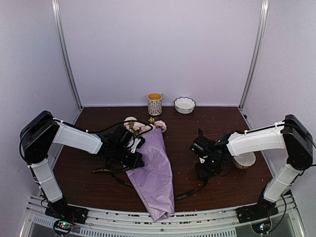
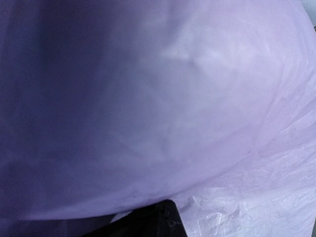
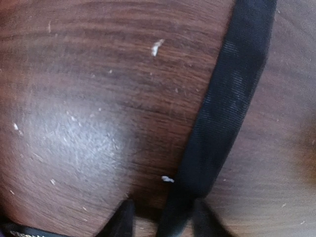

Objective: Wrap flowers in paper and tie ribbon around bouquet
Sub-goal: Pick up the right side of the ribbon from the center of the board, then place the right side of the ribbon on the folded bouquet.

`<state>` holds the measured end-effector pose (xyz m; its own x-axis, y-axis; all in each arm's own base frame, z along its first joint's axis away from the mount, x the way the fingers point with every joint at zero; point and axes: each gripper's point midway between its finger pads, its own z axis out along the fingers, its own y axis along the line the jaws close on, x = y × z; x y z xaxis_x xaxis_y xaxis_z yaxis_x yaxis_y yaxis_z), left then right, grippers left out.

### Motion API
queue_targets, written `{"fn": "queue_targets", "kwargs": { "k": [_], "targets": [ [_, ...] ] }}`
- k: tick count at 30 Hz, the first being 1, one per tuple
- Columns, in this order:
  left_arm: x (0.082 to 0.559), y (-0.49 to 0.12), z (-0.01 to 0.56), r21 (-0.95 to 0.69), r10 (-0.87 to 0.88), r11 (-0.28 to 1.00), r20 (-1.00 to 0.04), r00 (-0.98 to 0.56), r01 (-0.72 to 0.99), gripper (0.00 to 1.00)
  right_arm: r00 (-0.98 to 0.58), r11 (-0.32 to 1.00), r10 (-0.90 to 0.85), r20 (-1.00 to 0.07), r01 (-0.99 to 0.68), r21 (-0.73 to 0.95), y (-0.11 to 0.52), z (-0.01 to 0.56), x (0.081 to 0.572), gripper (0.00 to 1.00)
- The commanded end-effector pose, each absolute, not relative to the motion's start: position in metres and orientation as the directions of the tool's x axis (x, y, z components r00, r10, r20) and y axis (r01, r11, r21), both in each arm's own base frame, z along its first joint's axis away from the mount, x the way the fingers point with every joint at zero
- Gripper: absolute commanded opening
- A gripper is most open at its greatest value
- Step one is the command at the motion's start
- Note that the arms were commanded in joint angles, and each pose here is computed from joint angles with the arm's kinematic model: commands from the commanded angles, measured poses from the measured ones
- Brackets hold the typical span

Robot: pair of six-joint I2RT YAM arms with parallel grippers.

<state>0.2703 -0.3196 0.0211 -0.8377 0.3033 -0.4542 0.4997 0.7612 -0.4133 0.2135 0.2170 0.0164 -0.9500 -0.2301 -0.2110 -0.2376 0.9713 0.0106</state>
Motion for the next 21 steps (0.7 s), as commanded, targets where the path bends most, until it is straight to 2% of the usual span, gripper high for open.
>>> {"fn": "queue_targets", "kwargs": {
  "k": [1, 3, 4, 8, 10, 13, 15, 17, 19, 21],
  "targets": [
    [0.253, -0.292, -0.006, -0.337, 0.347, 0.817, -0.363, -0.865, 0.469, 0.00, -0.959, 0.971, -0.240, -0.153, -0.237, -0.033, 0.201, 0.000, 0.205, 0.19],
    [0.253, -0.292, -0.007, -0.334, 0.349, 0.817, -0.363, -0.864, 0.470, 0.00, -0.956, 0.974, -0.224, -0.191, -0.220, -0.044, 0.191, 0.010, 0.221, 0.03],
    [0.253, -0.292, -0.006, -0.332, 0.350, 0.817, -0.365, -0.863, 0.472, 0.00, -0.951, 0.977, -0.211, -0.225, -0.205, -0.053, 0.185, 0.018, 0.236, 0.00],
    [0.253, -0.287, -0.009, -0.314, 0.354, 0.825, -0.361, -0.863, 0.469, 0.00, -0.904, 0.993, -0.112, -0.413, -0.090, -0.073, 0.154, 0.080, 0.332, 0.00],
    [0.252, -0.286, -0.010, -0.308, 0.355, 0.828, -0.358, -0.864, 0.468, 0.00, -0.819, 0.998, -0.059, -0.571, -0.033, -0.057, 0.153, 0.148, 0.393, 0.00],
    [0.254, -0.283, -0.009, -0.294, 0.354, 0.834, -0.363, -0.862, 0.466, 0.00, -0.676, 0.999, -0.022, -0.737, -0.049, 0.016, 0.177, 0.240, 0.443, 0.00],
    [0.255, -0.280, -0.009, -0.279, 0.354, 0.840, -0.368, -0.860, 0.465, 0.00, -0.600, 0.986, -0.022, -0.800, -0.145, 0.081, 0.215, 0.280, 0.447, 0.00],
    [0.256, -0.278, -0.009, -0.271, 0.351, 0.844, -0.373, -0.859, 0.463, 0.00, -0.545, 0.943, -0.056, -0.837, -0.304, 0.134, 0.267, 0.298, 0.431, 0.00],
    [0.256, -0.279, -0.009, -0.274, 0.350, 0.842, -0.376, -0.858, 0.464, 0.00, -0.524, 0.835, -0.095, -0.846, -0.505, 0.219, 0.330, 0.297, 0.393, 0.00],
    [0.256, -0.281, -0.008, -0.283, 0.352, 0.836, -0.381, -0.855, 0.470, 0.00, -0.527, 0.673, -0.094, -0.844, -0.659, 0.336, 0.385, 0.286, 0.347, 0.00]
  ]
}}
